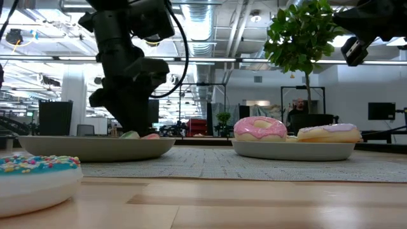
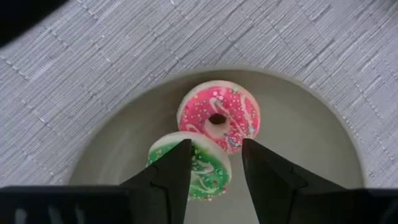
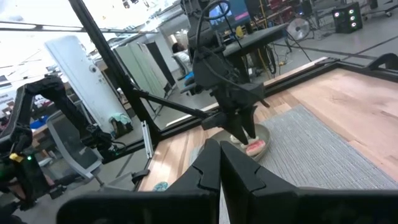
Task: Pick & Place donuts
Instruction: Adjust the small green donut on the brown plate
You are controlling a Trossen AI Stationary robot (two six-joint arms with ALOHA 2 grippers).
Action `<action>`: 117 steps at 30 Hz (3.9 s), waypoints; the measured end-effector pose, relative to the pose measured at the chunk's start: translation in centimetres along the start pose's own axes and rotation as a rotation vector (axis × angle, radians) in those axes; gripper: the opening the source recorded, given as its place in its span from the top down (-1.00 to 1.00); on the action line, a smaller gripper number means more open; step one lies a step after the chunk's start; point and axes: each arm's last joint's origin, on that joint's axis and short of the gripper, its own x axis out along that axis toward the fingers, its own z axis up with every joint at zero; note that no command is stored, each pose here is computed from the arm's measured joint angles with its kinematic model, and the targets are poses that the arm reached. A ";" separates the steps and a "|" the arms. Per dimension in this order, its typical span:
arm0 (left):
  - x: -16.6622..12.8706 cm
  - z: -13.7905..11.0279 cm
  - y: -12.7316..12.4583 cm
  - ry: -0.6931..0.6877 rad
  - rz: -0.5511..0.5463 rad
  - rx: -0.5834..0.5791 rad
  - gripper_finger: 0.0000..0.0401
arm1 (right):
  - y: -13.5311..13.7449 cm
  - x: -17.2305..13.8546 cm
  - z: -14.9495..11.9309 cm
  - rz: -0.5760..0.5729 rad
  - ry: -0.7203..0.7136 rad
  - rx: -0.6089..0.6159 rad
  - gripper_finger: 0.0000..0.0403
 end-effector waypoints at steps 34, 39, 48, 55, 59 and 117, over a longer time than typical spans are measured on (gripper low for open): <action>-0.9 -0.1 0.2 0.046 0.068 0.025 0.33 | -0.1 0.0 0.0 -0.049 -0.019 -0.001 1.00; -1.6 0.7 -0.4 -0.016 0.075 0.046 0.33 | -0.1 0.0 0.0 -0.049 -0.019 -0.001 1.00; -1.7 0.4 -0.1 0.019 0.123 0.035 0.33 | -0.1 0.0 0.0 -0.049 -0.019 -0.003 1.00; -1.8 0.0 -0.5 0.051 0.089 -0.014 0.33 | -0.1 0.0 0.0 -0.049 -0.019 -0.009 1.00; -1.8 -0.3 -0.9 0.050 0.070 -0.030 0.33 | -0.1 0.0 0.0 -0.050 -0.019 -0.009 1.00; -0.2 -0.3 -1.3 0.048 0.072 -0.004 0.65 | -0.3 0.0 0.1 -0.098 -0.039 -0.010 1.00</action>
